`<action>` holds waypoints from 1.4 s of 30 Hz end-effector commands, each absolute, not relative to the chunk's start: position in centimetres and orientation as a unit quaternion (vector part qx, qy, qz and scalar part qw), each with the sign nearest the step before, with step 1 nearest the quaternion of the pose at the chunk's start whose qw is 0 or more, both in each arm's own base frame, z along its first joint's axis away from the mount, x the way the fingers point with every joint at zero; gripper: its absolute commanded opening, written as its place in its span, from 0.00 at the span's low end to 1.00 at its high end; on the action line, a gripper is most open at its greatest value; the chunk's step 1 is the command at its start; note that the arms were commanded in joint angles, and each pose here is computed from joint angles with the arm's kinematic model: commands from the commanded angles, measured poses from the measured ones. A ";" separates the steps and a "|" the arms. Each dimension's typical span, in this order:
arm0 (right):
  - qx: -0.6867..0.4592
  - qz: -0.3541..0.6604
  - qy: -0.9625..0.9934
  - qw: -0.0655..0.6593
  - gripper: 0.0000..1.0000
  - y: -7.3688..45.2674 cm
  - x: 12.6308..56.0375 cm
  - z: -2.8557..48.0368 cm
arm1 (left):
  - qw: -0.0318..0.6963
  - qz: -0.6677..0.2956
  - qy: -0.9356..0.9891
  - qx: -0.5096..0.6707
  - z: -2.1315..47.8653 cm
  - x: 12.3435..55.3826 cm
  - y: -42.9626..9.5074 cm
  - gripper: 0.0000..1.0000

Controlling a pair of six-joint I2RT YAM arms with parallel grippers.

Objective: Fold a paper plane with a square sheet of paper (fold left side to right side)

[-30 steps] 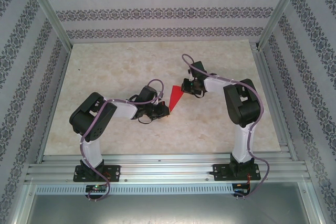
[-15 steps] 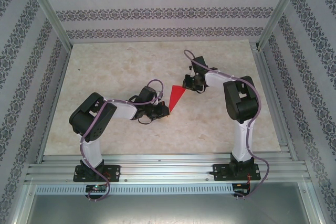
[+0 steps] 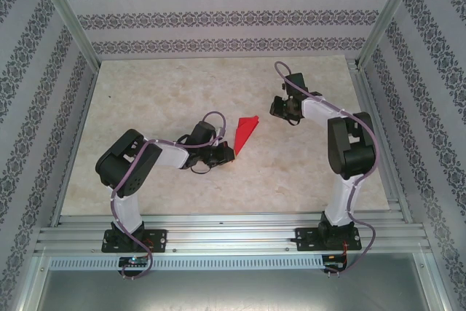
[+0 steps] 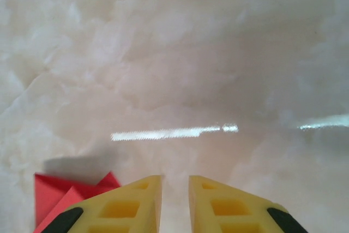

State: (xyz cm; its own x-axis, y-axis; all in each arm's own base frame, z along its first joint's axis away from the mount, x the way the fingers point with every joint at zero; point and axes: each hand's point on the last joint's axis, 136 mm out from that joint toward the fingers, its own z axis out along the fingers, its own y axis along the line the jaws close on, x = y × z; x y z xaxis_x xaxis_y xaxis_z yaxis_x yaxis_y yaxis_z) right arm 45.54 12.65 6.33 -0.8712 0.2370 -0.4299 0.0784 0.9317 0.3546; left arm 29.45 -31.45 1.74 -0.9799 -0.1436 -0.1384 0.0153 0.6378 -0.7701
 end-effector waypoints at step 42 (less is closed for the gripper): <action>0.020 0.089 0.974 0.206 0.00 22.1 33.1 6.5 | 0.146 -0.281 0.946 -0.063 7.5 29.7 -21.0 0.43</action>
